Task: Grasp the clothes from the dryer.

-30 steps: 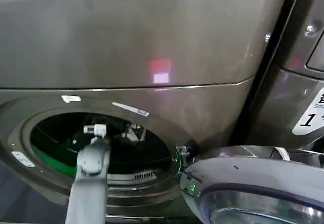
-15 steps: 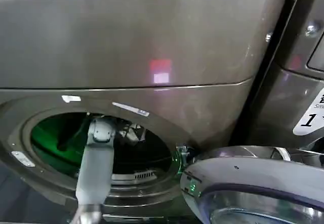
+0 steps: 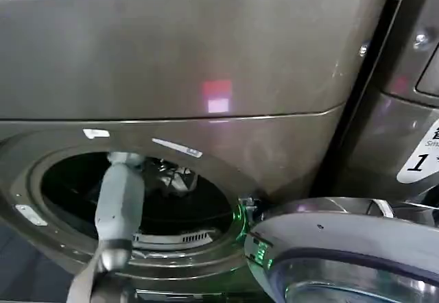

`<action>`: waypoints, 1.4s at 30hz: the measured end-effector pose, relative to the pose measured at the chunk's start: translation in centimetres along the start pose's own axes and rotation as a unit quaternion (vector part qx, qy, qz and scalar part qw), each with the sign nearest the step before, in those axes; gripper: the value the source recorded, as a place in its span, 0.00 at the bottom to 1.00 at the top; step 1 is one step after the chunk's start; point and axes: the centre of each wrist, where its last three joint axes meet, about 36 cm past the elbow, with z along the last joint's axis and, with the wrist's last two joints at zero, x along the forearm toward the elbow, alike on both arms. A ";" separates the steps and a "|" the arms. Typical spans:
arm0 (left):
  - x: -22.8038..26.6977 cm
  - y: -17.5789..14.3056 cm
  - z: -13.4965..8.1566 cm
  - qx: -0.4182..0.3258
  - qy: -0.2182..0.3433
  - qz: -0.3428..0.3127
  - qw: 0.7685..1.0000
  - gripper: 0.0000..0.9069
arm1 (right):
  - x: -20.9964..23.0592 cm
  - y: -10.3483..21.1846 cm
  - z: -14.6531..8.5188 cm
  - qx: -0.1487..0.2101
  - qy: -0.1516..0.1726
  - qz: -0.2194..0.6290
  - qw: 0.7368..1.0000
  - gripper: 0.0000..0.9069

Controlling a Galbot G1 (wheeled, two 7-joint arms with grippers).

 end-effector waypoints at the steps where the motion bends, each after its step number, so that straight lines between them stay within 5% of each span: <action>1: -0.2 0.0 0.0 0.001 -0.002 0.003 1.000 1.00 | 0.0 0.1 0.0 0.000 0.000 -0.001 1.000 1.00; 11: -2.6 -0.6 0.7 0.021 -0.029 0.038 0.999 1.00 | 0.1 0.2 0.0 0.001 0.001 -0.004 1.000 1.00; 12: -2.7 -0.7 0.7 0.024 -0.031 0.039 0.998 0.45 | 0.2 0.2 0.0 0.001 0.001 -0.004 1.000 1.00; 13: -2.8 -0.7 0.8 0.027 -0.033 0.040 0.998 0.18 | 0.2 0.2 0.0 0.001 0.001 -0.004 1.000 1.00; 15: -2.9 -0.8 1.2 0.035 -0.037 0.043 0.998 0.00 | 0.1 0.2 0.1 0.002 0.001 -0.003 1.000 1.00; 42: -2.1 -1.7 1.4 0.076 -0.077 -0.001 0.994 0.00 | 0.2 0.9 0.9 -0.001 0.009 -0.010 1.000 1.00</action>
